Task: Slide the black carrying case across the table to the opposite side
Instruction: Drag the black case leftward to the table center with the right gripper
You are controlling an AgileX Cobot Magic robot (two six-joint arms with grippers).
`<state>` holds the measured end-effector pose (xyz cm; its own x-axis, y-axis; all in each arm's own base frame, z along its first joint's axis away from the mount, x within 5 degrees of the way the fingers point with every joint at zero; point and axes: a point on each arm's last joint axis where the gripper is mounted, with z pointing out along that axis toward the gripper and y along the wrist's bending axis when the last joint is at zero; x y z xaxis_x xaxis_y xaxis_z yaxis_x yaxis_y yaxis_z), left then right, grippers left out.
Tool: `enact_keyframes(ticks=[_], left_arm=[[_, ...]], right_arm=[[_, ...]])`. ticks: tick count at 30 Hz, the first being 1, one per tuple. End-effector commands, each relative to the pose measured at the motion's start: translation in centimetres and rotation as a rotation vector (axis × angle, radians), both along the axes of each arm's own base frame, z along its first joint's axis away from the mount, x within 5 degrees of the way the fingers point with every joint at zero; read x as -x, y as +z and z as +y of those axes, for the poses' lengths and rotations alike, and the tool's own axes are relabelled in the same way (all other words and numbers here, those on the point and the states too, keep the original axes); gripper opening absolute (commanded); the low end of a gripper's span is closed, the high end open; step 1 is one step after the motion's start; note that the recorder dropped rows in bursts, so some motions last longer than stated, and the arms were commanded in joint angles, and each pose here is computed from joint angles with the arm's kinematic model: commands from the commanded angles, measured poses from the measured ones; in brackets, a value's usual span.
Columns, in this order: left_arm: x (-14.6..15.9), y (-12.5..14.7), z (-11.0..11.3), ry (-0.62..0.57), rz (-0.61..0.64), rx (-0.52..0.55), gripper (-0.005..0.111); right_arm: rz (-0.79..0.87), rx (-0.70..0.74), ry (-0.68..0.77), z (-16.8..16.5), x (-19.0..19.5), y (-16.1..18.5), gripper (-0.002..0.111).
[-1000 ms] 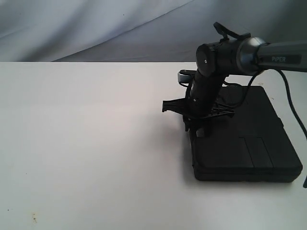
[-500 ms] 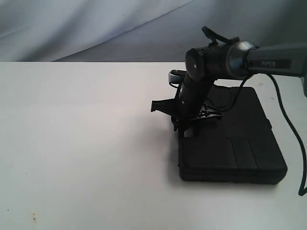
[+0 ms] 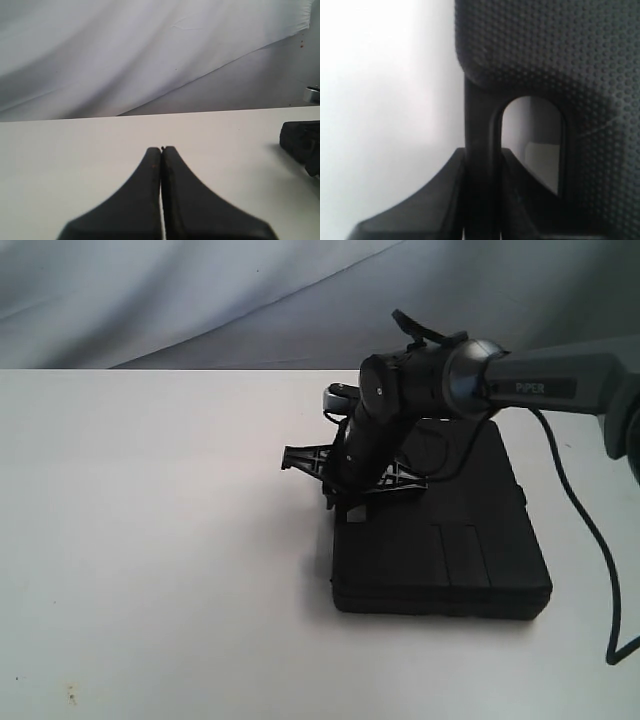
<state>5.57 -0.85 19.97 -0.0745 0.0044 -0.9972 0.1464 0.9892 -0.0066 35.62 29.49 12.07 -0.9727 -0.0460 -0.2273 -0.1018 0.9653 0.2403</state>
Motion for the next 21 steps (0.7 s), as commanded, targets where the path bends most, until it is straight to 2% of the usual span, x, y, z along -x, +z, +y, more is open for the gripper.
enact_keyframes(ticks=[1,21], left_arm=[[0.01,-0.05,0.02,0.003,-0.007,0.005,0.000],[0.01,-0.05,0.02,0.003,-0.007,0.003,0.000]], right_arm=[[0.001,-0.048,-0.001,1.87,-0.18,0.12,0.000],[0.004,-0.034,0.077,2.20,-0.30,0.49,0.002]])
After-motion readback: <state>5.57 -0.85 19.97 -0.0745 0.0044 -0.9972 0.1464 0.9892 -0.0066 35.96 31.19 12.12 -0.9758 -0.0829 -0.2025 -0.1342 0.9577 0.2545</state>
